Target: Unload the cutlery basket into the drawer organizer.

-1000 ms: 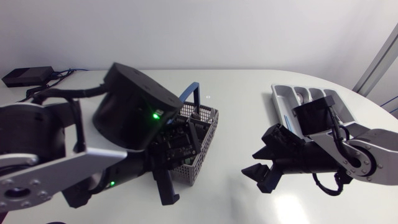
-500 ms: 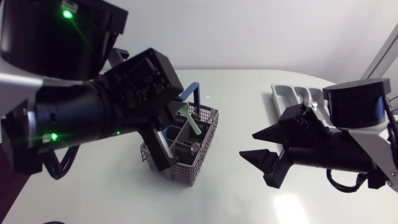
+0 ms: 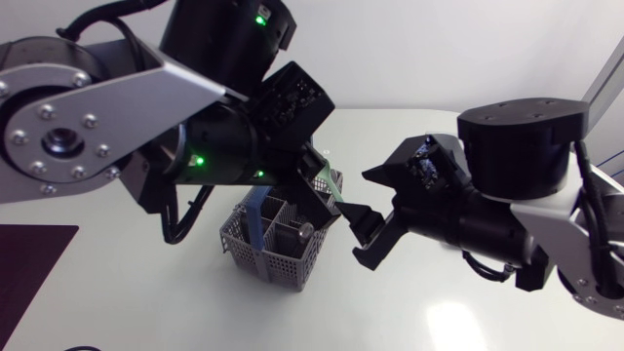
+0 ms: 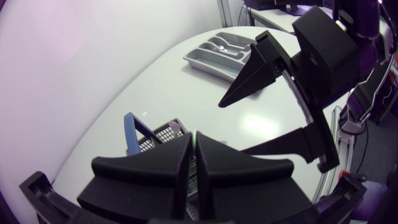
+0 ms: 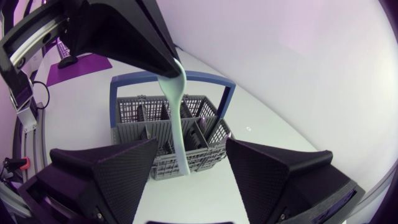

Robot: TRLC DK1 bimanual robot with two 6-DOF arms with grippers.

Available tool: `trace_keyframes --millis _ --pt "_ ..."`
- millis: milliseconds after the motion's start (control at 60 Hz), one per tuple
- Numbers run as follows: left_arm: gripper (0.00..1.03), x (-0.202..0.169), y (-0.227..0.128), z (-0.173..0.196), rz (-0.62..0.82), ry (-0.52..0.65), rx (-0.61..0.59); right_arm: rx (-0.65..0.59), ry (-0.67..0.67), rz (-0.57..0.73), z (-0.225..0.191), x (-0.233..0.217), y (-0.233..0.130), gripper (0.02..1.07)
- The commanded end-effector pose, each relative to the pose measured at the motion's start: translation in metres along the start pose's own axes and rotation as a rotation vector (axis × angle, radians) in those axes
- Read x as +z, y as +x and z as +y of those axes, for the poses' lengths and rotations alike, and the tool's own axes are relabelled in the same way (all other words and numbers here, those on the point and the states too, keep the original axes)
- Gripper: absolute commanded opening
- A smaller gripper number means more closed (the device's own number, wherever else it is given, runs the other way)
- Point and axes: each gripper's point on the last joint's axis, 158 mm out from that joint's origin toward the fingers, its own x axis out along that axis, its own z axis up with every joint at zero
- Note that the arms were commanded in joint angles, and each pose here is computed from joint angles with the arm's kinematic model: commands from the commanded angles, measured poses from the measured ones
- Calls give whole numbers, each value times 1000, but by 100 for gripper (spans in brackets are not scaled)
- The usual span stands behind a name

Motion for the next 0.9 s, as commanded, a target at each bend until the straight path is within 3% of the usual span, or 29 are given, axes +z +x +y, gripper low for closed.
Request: trace_keyframes --millis 0,50,233,333,467,650,883 --pt "4 11 4 5 -11 -73 -11 -21 -23 -14 0 5 7 81" --pt "4 11 8 4 -2 -112 -35 -47 -34 -31 -3 9 9 81" --pt "4 9 16 4 16 -212 -109 -117 -97 -71 -9 10 19 62" --pt "4 11 15 4 10 -236 -125 -130 -116 -81 -8 7 22 60" --pt "3 13 14 8 4 -279 -154 -133 -137 -84 -5 5 24 42" --pt "4 12 15 7 11 -291 -169 -131 -144 -77 -4 3 25 19" --pt "4 13 14 2 14 -291 -189 -100 -153 -60 4 0 26 8"
